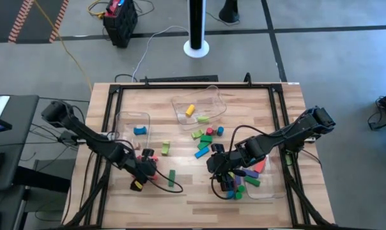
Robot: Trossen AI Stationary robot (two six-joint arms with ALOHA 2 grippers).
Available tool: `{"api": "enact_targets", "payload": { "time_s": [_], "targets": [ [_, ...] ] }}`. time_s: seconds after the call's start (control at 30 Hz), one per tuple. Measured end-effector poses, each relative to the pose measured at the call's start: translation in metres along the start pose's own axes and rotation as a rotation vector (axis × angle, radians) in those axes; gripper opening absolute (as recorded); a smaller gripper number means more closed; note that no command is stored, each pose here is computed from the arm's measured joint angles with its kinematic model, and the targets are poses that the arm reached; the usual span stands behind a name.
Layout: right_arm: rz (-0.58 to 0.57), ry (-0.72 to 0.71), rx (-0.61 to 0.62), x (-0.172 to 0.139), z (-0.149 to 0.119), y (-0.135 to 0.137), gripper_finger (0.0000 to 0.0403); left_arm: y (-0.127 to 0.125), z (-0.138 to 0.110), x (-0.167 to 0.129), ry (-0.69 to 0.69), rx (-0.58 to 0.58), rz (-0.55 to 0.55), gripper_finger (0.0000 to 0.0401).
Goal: Sort blocks by size
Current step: Put the red cylindrical block into the top transparent bin
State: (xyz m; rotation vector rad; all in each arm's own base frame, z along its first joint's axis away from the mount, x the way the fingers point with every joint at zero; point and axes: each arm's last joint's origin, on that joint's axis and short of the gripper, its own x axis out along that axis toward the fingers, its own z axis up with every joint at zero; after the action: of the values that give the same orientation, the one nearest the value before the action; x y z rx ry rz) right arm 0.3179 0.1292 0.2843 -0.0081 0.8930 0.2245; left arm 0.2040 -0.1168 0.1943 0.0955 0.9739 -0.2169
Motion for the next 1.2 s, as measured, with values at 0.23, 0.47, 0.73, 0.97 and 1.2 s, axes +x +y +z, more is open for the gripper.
{"api": "enact_targets", "payload": {
  "time_s": [0.23, 0.47, 0.73, 0.97, 1.2],
  "targets": [
    [0.002, -0.011, 0.001, 0.000, 0.001, 0.000, 0.0230, 0.000, 0.000, 0.000, -0.006, 0.017, 0.023, 0.0186],
    [0.003, -0.015, 0.001, 0.000, 0.001, 0.000, 0.0230, -0.002, -0.003, 0.011, 0.047, 0.048, 0.037, 0.0186],
    [0.003, -0.015, 0.001, 0.000, 0.001, 0.000, 0.0230, -0.009, 0.015, 0.017, 0.089, 0.123, 0.058, 0.0174],
    [0.006, -0.014, -0.003, 0.000, 0.001, 0.002, 0.0230, -0.009, 0.014, 0.022, 0.170, 0.157, 0.082, 0.0149],
    [0.008, -0.014, -0.006, 0.000, 0.001, 0.003, 0.0230, -0.009, 0.013, 0.023, 0.177, 0.147, 0.090, 0.0164]
  ]
}}
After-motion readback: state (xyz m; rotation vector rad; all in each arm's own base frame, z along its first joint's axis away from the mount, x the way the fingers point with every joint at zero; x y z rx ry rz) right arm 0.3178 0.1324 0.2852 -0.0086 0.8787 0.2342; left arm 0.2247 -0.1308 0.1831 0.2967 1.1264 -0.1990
